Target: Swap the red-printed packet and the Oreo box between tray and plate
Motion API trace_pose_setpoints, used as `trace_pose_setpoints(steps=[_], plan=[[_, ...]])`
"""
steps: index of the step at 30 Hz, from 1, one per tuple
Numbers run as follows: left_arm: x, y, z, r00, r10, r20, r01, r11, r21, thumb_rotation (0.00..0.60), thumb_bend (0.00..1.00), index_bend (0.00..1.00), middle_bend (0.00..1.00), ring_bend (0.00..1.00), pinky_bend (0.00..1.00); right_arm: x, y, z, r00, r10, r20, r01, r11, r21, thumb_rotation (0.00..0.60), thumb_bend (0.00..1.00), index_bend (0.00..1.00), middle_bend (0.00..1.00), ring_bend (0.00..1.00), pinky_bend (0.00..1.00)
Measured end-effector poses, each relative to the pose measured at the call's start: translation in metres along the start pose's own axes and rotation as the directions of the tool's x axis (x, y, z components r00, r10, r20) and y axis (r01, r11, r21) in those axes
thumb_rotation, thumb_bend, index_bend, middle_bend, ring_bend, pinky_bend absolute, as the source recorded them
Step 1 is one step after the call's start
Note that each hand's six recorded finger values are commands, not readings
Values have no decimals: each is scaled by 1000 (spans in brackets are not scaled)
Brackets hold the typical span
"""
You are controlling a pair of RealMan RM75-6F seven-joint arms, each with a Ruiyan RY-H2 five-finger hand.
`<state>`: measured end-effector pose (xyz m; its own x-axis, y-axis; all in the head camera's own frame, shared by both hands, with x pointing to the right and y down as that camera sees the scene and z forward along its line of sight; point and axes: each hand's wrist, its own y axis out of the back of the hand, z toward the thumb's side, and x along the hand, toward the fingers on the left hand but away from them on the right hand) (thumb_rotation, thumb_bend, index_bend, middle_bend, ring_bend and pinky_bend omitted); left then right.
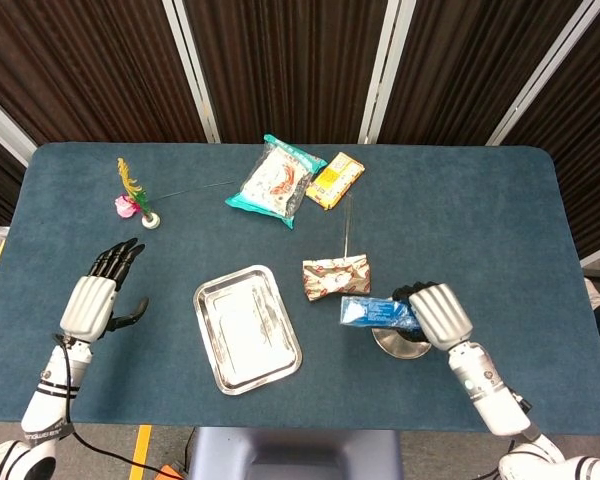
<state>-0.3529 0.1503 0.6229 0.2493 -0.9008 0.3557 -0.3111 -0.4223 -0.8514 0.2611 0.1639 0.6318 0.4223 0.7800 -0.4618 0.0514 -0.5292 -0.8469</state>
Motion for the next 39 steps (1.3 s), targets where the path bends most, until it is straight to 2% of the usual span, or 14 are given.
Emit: trace_pose_setpoints(steps=[6,10,12,14,15,17,20,21,23,25,28,32,35,39], plan=[[0,0,6,1000,9,1,-9,1000,25,600,383,0,0,0,90,16,-22,56,983,66,-170,-68,998,-10,600,304,647,681,631,713],[-3,-1,7,1000,4,-12,-3,999,48,600,382,0,0,0,85,11,-40,80,972,82,-219,-91,995,-32,600,304,581,681,627,692],[-5,0,7,1000,6,-21,-5,998,58,600,382,0,0,0,84,7,-52,88,967,98,-235,-108,994,-34,600,304,473,653,581,641],[-7,0,5,999,10,-32,-8,998,61,600,382,0,0,0,83,5,-62,91,962,123,-242,-133,991,-25,600,304,233,542,459,565],[-7,0,4,999,12,-37,-10,998,58,600,382,0,0,0,83,4,-67,92,958,144,-247,-154,988,-22,600,304,157,502,419,550],[-7,0,3,999,14,-43,-12,998,57,600,382,0,0,0,83,3,-75,94,951,180,-251,-190,982,-17,600,287,22,354,283,469],[-7,-1,1,999,16,-47,-13,998,62,600,383,0,0,0,83,5,-85,93,934,253,-253,-260,965,3,600,202,0,116,72,277],[-7,0,0,999,17,-47,-14,998,63,600,383,0,0,0,83,6,-85,90,927,278,-253,-284,959,13,600,178,0,64,32,231],[-6,1,-1,999,19,-47,-16,998,63,600,383,0,0,0,83,10,-82,85,921,300,-249,-304,953,24,600,136,0,3,0,155],[-6,1,-2,999,19,-49,-16,998,59,600,384,0,0,0,84,15,-74,77,918,316,-238,-318,948,30,600,125,0,0,0,123],[-5,2,-4,999,20,-48,-18,999,52,600,384,0,0,0,84,20,-57,57,925,319,-206,-322,947,22,600,123,0,0,0,98],[-5,3,-6,999,25,-42,-23,999,34,600,384,0,0,0,83,14,-25,30,960,244,-136,-248,969,-19,600,123,0,0,0,70],[-5,4,-7,999,30,-29,-29,999,31,600,384,0,0,0,83,-2,-4,17,980,181,-87,-185,982,-42,600,123,0,0,0,55],[-2,1,-10,1000,25,-16,-25,999,30,600,384,0,0,0,83,-34,9,10,986,157,-47,-159,987,-31,600,123,0,0,0,47]])
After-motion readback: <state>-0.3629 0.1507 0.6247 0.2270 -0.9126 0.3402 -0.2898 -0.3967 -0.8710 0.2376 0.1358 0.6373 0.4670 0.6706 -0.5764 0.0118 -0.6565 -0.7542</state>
